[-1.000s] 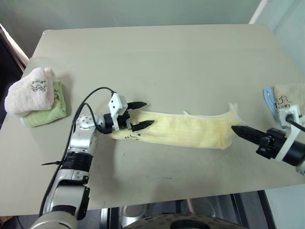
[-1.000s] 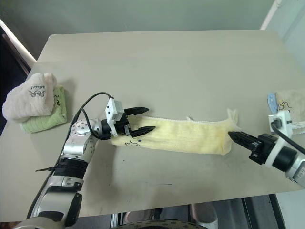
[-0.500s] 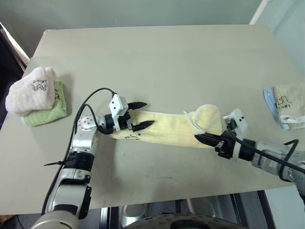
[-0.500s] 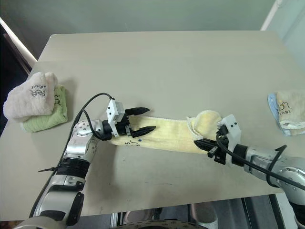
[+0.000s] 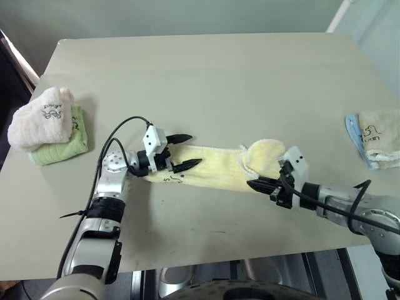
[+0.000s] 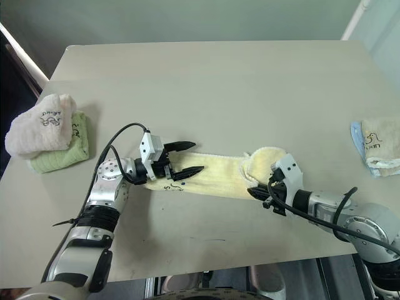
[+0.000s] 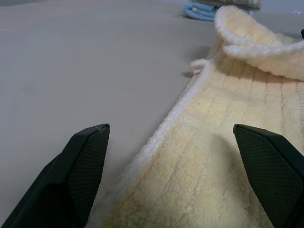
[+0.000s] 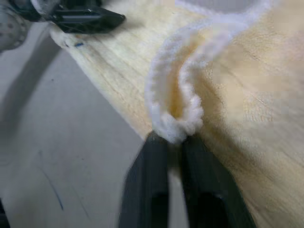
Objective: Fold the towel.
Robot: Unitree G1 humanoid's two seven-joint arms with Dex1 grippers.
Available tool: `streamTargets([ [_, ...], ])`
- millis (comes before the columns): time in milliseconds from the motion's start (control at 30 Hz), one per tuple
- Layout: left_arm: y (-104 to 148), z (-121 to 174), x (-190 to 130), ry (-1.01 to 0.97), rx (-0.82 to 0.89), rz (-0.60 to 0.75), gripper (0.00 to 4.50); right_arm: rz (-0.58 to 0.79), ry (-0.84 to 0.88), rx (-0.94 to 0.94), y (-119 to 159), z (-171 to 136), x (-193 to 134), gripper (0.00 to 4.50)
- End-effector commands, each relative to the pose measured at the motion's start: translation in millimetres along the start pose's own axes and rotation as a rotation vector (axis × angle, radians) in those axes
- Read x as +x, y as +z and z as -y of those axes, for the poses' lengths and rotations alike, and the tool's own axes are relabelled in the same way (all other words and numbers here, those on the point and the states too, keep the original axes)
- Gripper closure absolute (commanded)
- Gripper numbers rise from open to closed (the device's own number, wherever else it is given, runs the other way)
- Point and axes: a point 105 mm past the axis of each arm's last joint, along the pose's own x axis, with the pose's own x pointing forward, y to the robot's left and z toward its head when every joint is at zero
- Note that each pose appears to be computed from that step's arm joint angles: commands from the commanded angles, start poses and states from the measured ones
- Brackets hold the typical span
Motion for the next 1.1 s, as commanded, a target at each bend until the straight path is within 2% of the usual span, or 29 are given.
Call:
streamTargets([
  [33,14.6,0.5,3.7,-0.016,0.034,0.068,0.00,0.023,0.093,-0.040,6.6,-20.2,-1.5,2.81],
  [167,34.0,10.5,7.9,-0.071,0.019,0.192,0.00,0.063,0.133,-0.053,12.9,-29.3,-9.9,1.41],
  [300,58.2,12.1,10.8,-0.100,-0.016,0.316,0.00,0.179,0.131,-0.052,31.2,-27.8,-29.5,0.06],
  [333,63.3,13.0,12.0,-0.109,-0.028,0.341,0.00,0.208,0.129,-0.059,35.6,-27.4,-34.5,0.02],
  [433,77.8,19.5,19.6,-0.156,-0.076,0.407,0.58,0.344,0.088,-0.078,55.9,-21.0,-49.7,0.00],
  [467,80.1,22.5,22.5,-0.175,-0.094,0.419,0.92,0.391,0.077,-0.087,62.1,-19.2,-53.6,0.42],
  [533,78.8,31.6,33.3,-0.221,-0.087,0.403,1.59,0.433,0.017,-0.112,66.1,-9.5,-56.2,0.95],
  [633,75.9,40.6,47.5,-0.263,-0.065,0.377,2.66,0.483,-0.063,-0.110,70.0,5.9,-55.0,2.00],
  [733,75.8,49.8,66.8,-0.294,-0.063,0.364,3.90,0.519,-0.134,-0.104,72.3,20.2,-50.7,3.19],
  [800,69.6,54.5,81.6,-0.286,-0.037,0.327,4.50,0.528,-0.166,-0.097,71.3,26.9,-45.8,3.88],
  [833,67.9,55.3,85.0,-0.282,-0.027,0.318,4.50,0.530,-0.173,-0.095,71.0,28.4,-44.5,4.26],
  [867,64.3,58.4,92.7,-0.272,-0.012,0.305,4.50,0.534,-0.186,-0.092,69.8,31.5,-41.3,4.47],
  [1100,54.5,74.6,121.7,-0.290,0.060,0.254,4.50,0.515,-0.230,-0.090,60.7,43.2,-22.2,4.47],
])
